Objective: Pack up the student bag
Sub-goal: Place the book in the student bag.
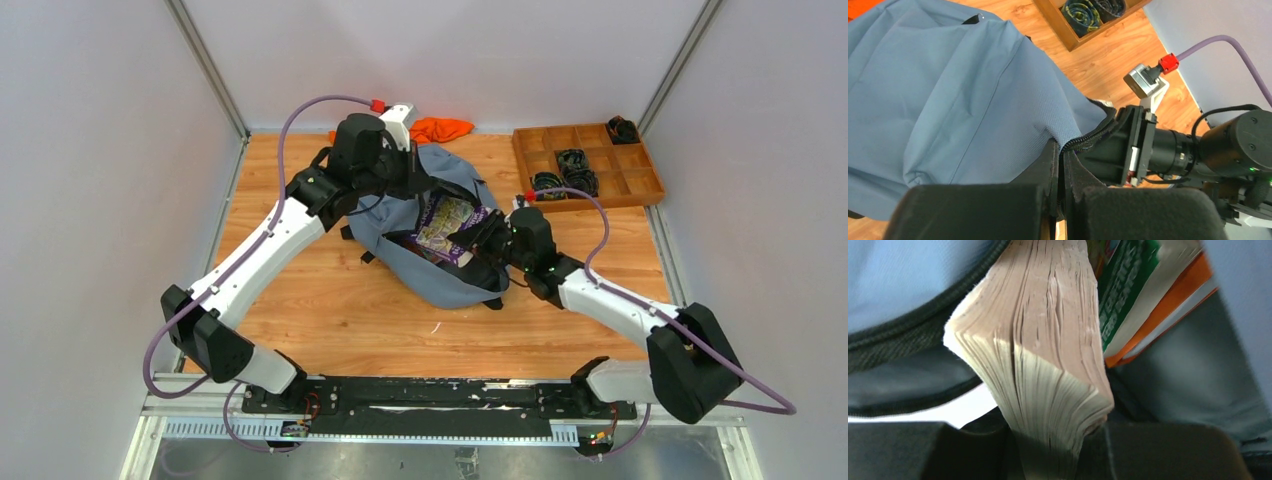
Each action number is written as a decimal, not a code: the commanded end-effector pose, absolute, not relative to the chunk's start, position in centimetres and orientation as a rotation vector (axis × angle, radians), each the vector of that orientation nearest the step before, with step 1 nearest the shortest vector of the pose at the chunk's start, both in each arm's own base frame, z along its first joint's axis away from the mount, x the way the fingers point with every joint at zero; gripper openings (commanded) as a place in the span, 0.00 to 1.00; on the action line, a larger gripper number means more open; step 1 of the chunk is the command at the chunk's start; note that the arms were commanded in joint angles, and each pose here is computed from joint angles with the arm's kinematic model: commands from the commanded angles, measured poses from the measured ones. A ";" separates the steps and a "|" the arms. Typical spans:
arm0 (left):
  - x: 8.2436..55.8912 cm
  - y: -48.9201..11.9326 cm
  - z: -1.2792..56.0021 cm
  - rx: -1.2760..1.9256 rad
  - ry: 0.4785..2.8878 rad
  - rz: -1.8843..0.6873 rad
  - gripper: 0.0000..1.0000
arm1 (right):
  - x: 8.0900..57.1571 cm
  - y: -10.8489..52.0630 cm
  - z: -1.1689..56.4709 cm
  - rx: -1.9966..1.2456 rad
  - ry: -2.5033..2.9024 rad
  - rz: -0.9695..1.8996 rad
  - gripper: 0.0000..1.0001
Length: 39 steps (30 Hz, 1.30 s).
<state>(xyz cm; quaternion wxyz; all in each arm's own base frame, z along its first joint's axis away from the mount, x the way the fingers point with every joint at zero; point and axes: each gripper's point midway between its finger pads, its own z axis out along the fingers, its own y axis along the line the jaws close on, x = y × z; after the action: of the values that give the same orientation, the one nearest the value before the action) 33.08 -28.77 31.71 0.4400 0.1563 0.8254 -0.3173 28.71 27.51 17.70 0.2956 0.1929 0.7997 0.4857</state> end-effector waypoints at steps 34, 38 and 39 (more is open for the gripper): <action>32.3 -29.1 32.6 0.431 1.996 -0.918 0.00 | 29.2 28.1 16.1 0.288 2.257 0.869 0.96; 32.2 -29.7 31.4 0.467 2.022 -0.940 0.00 | 28.2 24.7 15.3 0.321 2.267 0.738 0.97; 32.1 -30.0 30.8 0.488 2.035 -0.953 0.00 | 27.9 23.8 15.2 0.325 2.264 0.703 0.97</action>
<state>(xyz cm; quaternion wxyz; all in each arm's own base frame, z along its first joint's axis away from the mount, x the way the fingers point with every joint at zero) 32.16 -28.79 30.44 0.4093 0.1652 0.8265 -0.3495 29.69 27.90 17.92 0.3642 0.1300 0.8507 0.3560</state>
